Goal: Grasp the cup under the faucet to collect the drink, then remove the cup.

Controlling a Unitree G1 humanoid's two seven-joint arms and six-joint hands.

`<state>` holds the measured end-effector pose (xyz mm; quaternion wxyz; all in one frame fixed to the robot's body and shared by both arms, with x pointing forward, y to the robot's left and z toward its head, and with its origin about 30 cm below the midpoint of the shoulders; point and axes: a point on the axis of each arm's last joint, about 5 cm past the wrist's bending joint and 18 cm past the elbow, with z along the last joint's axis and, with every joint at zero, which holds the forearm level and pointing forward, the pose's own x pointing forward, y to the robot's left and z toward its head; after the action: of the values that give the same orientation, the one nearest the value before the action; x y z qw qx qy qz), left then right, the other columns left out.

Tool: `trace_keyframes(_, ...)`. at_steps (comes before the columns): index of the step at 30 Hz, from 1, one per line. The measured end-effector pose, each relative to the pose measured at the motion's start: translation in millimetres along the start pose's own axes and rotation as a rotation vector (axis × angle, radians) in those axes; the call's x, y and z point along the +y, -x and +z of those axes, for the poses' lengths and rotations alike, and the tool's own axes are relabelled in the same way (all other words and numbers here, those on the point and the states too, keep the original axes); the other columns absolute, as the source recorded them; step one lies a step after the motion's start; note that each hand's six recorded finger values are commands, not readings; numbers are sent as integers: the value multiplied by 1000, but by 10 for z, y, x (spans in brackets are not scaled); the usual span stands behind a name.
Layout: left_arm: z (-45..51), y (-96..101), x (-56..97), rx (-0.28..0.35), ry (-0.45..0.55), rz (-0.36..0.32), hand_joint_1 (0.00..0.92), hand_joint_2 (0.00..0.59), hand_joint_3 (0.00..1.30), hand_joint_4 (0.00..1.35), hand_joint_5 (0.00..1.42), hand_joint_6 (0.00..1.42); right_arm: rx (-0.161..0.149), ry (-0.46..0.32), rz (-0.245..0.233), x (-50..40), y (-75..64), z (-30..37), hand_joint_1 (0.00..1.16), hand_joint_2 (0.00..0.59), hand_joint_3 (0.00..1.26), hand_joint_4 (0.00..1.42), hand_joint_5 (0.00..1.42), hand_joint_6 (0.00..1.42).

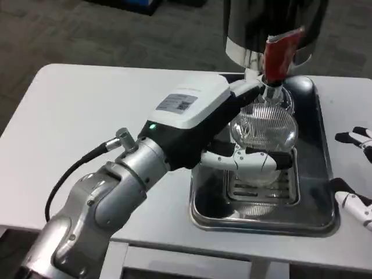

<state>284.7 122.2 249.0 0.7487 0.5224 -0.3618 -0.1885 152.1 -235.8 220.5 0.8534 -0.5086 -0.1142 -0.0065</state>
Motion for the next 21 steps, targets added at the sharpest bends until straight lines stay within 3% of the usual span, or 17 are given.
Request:
trace_keyframes(9,24,238,163,20,-9,32,196,112,280,278,482,681,3,-7,-1,8,2,-18,400,427,166,54,75,113)
trace_keyframes(21,106,482,477,9,-17,155,201,124,366,354,527,748,7,-12,-5,18,15,-22,408,434,161,54,75,123)
